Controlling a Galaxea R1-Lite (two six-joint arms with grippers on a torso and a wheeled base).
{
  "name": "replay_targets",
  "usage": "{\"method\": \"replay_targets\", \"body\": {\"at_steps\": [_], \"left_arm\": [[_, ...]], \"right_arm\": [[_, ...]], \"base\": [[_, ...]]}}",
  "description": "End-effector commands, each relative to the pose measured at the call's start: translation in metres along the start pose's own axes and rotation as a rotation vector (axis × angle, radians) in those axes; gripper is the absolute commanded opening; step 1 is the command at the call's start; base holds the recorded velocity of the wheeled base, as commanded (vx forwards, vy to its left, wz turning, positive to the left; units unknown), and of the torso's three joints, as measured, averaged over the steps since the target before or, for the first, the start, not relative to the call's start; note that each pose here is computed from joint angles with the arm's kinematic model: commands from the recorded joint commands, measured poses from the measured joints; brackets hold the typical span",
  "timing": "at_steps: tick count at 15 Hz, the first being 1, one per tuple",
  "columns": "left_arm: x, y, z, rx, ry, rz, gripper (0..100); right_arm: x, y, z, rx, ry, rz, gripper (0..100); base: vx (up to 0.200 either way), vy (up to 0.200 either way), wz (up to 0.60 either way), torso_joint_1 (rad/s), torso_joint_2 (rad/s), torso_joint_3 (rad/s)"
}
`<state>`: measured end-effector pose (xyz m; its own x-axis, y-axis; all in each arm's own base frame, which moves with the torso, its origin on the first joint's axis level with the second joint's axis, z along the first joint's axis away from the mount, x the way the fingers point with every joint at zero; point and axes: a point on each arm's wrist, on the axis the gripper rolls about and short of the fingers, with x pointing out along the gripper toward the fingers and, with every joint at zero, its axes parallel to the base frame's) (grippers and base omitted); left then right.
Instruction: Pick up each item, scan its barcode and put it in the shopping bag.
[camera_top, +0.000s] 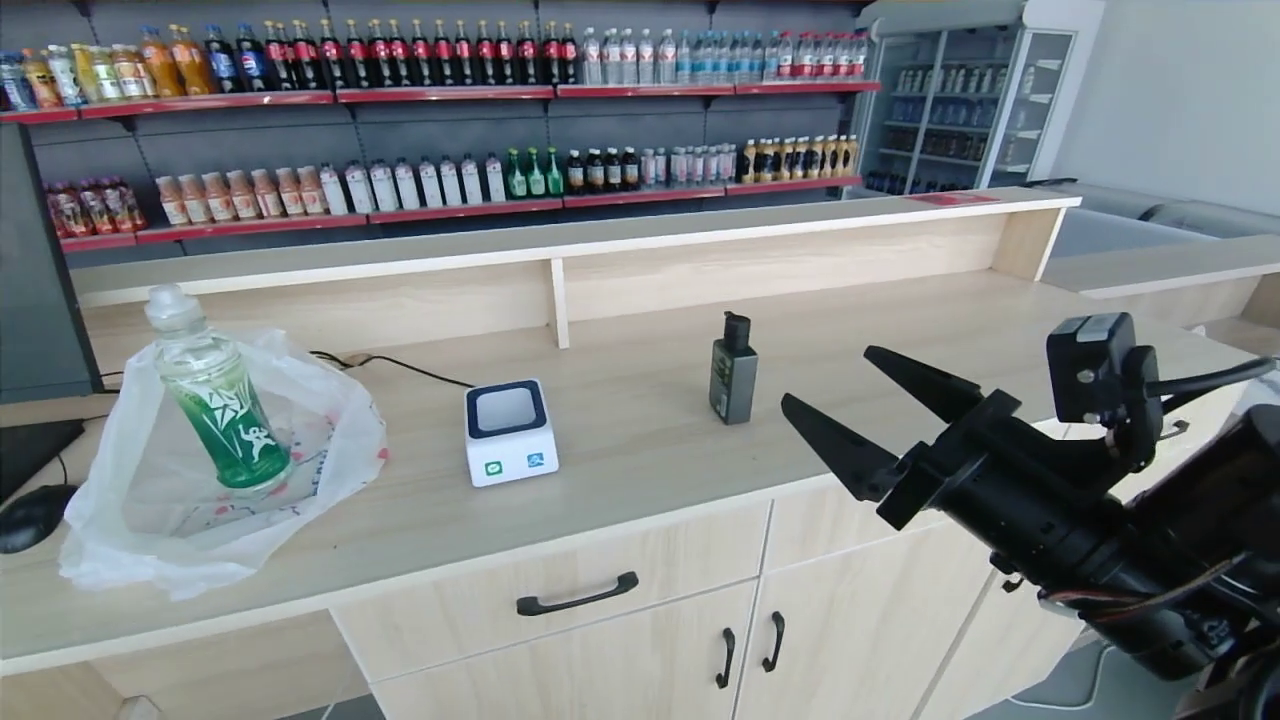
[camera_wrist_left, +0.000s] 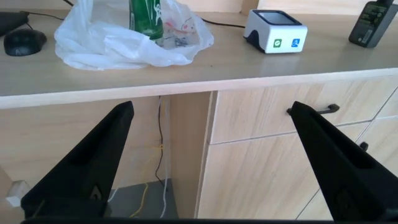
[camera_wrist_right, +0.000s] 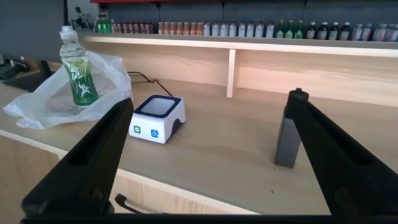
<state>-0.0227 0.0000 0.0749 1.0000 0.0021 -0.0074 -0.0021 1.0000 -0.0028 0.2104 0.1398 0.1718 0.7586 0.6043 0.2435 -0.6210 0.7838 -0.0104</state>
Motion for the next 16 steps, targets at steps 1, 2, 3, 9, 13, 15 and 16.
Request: {"method": "replay_targets", "body": {"at_steps": [1,2,3,9,13,15,16], "left_arm": [[0.0,0.0,0.0,0.0,-0.001,0.001,100],[0.0,0.0,0.0,0.0,0.0,0.001,100],[0.0,0.0,0.0,-0.002,0.0,0.001,100],[0.0,0.0,0.0,0.0,0.0,-0.001,100],[0.0,0.0,0.0,0.001,0.0,-0.002,100],[0.0,0.0,0.0,0.003,-0.001,-0.001,100],[0.0,0.0,0.0,0.003,0.0,-0.001,100]], "right_arm": [[0.001,0.0,-0.003,0.003,0.012,0.0,100],[0.001,0.0,-0.003,0.003,0.012,0.0,100],[0.0,0.0,-0.007,-0.005,0.029,0.002,100],[0.003,0.0,-0.012,-0.002,0.044,0.002,100],[0.004,-0.001,-0.017,-0.007,0.063,-0.003,100],[0.007,-0.002,-0.024,-0.01,0.081,-0.004,100],[0.003,-0.005,-0.03,-0.009,0.115,-0.016,100]], "base": [[0.0,-0.2,0.0,-0.002,0.01,0.007],[0.0,-0.2,0.0,0.007,0.0,0.002],[0.0,-0.2,0.0,0.007,0.0,0.002],[0.0,-0.1,0.0,0.002,0.0,0.0],[0.0,0.0,0.0,0.0,0.0,0.0],[0.0,0.0,0.0,0.0,0.0,0.0],[0.2,0.0,0.0,-0.002,0.01,0.002]]}}
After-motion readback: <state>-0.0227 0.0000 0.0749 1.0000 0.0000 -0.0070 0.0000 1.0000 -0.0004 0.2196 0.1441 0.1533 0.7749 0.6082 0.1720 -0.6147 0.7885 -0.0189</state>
